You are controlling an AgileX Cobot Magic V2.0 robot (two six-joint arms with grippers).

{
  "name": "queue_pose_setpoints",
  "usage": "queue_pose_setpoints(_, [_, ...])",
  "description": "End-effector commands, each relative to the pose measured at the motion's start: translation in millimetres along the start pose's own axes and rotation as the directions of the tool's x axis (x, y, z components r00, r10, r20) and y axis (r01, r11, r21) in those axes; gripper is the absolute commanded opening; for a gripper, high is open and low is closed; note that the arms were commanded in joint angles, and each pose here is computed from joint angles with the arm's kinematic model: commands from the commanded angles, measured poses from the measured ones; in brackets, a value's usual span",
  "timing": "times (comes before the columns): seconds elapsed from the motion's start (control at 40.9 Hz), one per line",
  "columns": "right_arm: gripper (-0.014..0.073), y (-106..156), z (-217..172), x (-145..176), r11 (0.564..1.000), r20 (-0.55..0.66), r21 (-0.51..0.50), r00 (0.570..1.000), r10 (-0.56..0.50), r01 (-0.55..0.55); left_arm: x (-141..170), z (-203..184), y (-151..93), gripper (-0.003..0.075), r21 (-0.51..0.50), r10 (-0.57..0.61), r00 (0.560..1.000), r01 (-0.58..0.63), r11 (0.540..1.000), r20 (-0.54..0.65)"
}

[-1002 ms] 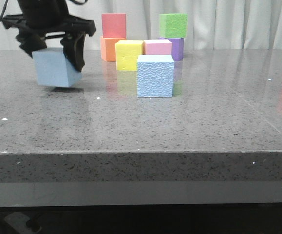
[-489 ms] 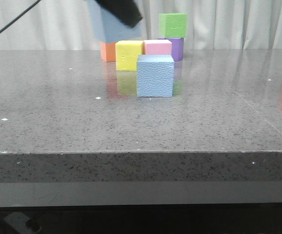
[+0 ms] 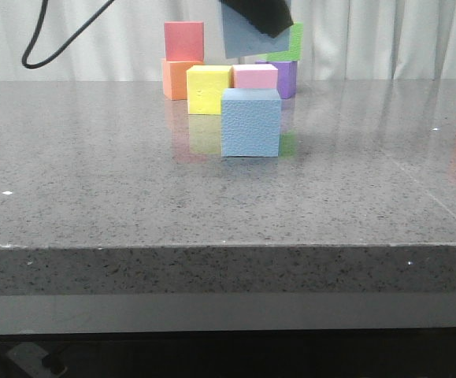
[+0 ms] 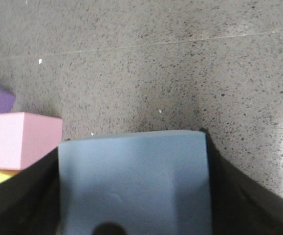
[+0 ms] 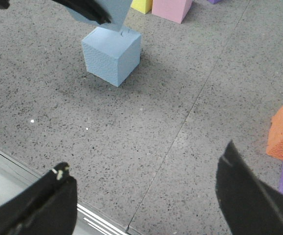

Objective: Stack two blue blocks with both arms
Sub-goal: 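Lift the cube with the left gripper and lower it onto the placed cube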

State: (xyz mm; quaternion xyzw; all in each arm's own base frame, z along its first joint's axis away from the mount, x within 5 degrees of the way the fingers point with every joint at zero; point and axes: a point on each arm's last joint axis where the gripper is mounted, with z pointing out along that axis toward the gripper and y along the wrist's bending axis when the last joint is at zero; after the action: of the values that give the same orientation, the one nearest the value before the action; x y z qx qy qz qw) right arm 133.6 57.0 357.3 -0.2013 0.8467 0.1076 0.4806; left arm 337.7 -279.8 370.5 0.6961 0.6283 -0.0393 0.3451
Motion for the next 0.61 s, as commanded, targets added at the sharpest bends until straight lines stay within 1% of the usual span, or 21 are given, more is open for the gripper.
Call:
queue_pose_setpoints(0.0, [0.0582,-1.2,-7.1,-13.9,1.0,0.104,0.014,0.995,-0.001,0.0,-16.6,-27.7,4.7,0.0442,-0.099,0.067,0.995,-0.059,0.993,0.078])
queue_pose_setpoints(0.342, [0.0582,-1.2,-7.1,-13.9,1.0,0.104,0.014,0.995,-0.001,0.0,-9.5,-6.4,0.8,0.0442,-0.023,0.059,0.998,-0.058,0.998,0.035])
queue_pose_setpoints(0.587, [0.0582,-1.2,-7.1,-13.9,1.0,0.104,0.014,0.995,-0.001,0.0,-6.5,1.8,1.3,0.0442,-0.017,0.062,0.998,-0.062,0.998,0.016])
